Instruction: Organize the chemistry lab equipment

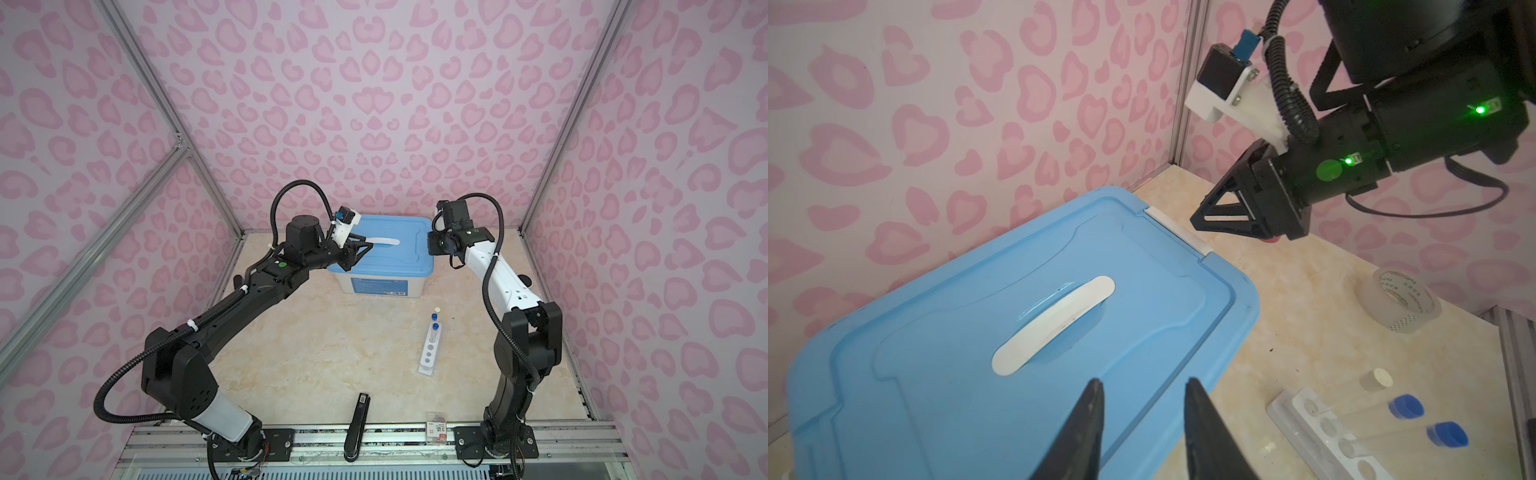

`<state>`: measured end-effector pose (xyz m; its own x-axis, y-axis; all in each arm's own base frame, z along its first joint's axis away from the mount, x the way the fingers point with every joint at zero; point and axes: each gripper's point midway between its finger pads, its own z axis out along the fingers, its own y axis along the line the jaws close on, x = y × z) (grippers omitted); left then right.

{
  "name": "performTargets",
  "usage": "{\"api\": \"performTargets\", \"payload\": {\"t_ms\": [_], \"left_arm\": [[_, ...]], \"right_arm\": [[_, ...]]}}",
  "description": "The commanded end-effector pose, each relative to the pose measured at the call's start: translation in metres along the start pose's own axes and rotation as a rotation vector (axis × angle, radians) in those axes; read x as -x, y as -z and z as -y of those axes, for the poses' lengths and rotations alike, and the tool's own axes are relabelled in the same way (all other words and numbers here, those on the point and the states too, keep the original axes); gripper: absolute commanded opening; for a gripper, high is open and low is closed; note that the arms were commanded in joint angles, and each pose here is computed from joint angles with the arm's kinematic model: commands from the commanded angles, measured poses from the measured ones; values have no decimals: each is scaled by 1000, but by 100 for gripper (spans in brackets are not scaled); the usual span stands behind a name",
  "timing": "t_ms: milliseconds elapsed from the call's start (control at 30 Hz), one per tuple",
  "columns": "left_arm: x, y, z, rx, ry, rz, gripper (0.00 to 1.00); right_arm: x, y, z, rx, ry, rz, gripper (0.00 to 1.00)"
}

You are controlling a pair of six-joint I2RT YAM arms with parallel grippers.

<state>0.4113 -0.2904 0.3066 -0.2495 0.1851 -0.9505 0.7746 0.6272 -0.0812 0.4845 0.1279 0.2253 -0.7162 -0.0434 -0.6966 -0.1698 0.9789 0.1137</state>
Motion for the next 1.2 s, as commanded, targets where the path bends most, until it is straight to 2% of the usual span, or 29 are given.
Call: {"api": "performTargets", "payload": {"t_ms": [0, 100, 233, 367, 467, 567, 767, 1033, 1167], "left_arm": [[17, 19, -12, 39, 50, 68, 42], [12, 32, -29, 69, 110, 81, 45], [5, 53, -57, 130, 180, 96, 46], [-4, 75, -92, 176, 313, 133, 55], [-19, 82, -117, 225, 394, 130, 64], [-33, 86, -140, 276, 471, 133, 68], [-53, 75, -165, 251, 616, 117, 71], [-70, 42, -173, 124, 709, 63, 77], [-93, 32, -185, 166, 741, 32, 78]], "right_arm": [[13, 9, -13, 26, 22, 85, 33], [18, 17, -33, 53, 57, 148, 33], [18, 18, -61, 100, 102, 166, 34], [13, 10, -93, 140, 163, 155, 34], [7, -1, -116, 166, 210, 131, 34], [3, -12, -131, 175, 248, 109, 35], [-3, -31, -148, 208, 267, 85, 34], [-17, -49, -147, 207, 264, 40, 35], [-22, -52, -149, 219, 262, 29, 34]]}}
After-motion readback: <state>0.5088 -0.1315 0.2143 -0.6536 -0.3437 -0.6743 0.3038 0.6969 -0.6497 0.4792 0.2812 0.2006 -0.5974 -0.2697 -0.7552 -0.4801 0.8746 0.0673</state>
